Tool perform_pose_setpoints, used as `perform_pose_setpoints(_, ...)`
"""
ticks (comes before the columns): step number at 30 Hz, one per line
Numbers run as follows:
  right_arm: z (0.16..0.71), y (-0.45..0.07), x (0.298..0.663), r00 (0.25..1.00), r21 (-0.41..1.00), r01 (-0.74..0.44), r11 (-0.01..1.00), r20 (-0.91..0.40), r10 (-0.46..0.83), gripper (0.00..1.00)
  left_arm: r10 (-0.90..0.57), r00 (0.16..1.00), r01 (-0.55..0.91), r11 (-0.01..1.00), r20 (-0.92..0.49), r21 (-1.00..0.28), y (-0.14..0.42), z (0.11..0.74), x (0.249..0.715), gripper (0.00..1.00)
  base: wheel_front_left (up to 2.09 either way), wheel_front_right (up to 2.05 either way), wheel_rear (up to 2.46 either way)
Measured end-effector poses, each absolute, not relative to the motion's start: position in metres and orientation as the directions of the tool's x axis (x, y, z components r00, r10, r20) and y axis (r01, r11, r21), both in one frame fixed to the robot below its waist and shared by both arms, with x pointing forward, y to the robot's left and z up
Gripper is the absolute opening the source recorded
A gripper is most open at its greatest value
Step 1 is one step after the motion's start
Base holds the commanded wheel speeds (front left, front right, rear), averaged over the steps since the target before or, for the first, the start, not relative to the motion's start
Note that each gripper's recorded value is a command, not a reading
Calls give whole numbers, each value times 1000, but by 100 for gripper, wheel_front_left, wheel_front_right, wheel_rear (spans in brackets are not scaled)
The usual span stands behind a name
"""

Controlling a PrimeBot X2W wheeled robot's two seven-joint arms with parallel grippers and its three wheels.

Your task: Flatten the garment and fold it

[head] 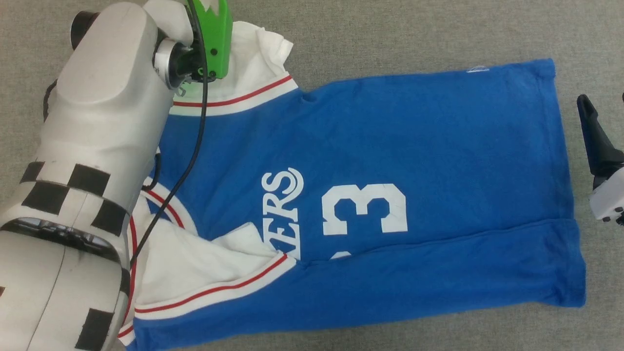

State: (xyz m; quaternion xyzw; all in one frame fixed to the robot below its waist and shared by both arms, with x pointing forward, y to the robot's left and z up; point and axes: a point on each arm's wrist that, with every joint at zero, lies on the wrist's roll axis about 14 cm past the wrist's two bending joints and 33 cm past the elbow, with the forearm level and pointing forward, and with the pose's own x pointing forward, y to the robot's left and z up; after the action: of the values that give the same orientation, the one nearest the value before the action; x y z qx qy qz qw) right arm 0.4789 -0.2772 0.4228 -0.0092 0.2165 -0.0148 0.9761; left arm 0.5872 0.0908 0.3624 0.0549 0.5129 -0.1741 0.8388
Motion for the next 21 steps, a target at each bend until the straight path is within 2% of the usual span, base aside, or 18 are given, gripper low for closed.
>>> perform_pose_setpoints(7,432,-275,486,911,-33,10,999,-412,-23,100,-286,420,316,936,-861,-157,86,368,586,0,0,0,0)
perform_pose_setpoints(13,447,-270,499,881,-73,-55,996,-472,14,100,-333,446,297,931,-831,-213,83,379,585,0,0,0,0)
perform_pose_setpoints(19,431,-263,504,692,-151,-165,975,-721,5,100,-354,467,308,924,-810,-226,82,388,587,0,0,0,0)
perform_pose_setpoints(21,427,-257,509,647,-166,-195,966,-762,0,100,-364,473,308,922,-802,-236,81,390,589,0,0,0,0)
